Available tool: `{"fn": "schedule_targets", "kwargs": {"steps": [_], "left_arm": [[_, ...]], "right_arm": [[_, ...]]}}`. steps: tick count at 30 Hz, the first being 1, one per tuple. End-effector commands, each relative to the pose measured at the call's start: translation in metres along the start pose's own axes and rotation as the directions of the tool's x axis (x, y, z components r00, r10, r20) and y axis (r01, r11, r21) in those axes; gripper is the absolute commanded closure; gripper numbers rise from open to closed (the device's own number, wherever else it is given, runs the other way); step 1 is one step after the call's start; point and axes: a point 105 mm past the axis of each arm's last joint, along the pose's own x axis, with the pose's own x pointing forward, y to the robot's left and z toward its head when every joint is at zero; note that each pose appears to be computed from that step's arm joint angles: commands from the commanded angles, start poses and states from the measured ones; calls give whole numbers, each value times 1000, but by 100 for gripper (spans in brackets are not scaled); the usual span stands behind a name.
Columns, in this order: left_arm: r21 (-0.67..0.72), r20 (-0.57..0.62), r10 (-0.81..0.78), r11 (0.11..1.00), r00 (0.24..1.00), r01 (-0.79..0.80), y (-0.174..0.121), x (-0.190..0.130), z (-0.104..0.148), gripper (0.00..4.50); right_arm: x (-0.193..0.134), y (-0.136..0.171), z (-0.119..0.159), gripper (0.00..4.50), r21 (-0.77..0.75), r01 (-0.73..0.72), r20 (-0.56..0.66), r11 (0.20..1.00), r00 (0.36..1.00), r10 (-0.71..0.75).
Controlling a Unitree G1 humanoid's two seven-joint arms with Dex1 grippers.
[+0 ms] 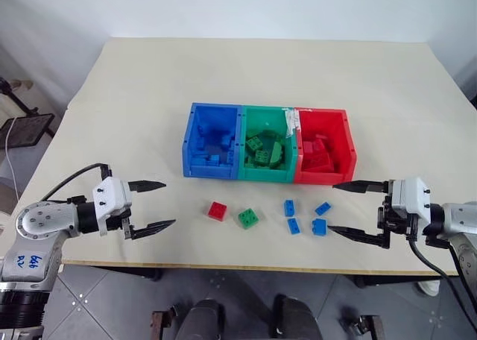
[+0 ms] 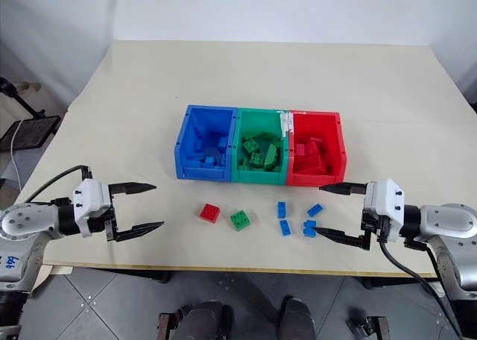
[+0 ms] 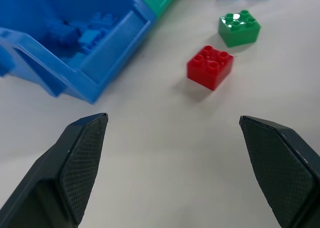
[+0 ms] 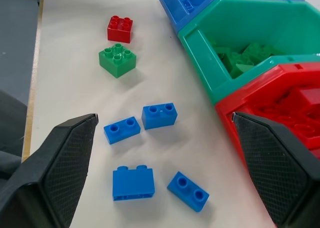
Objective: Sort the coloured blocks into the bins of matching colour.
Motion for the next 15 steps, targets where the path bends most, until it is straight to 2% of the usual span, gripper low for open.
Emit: {"fn": "schedule_targets", "kwargs": {"steps": [1,5,10,15], "left_arm": [[17,39,-40,999,998,40,-7,5,12,3],[-45,112,-125,990,986,131,-22,25,27,3],[21,160,-240,971,958,239,-46,69,52,3],[57,191,-272,962,943,266,-56,94,67,3]], "right_arm": [[-3,-1,6,0,-28,18,7,999,1000,-18],[-20,-6,1,0,-44,54,-47,998,997,-56],[-67,-13,-22,0,-41,120,-235,992,964,-127],[-80,-17,-35,0,-71,97,-352,993,929,-116]]}}
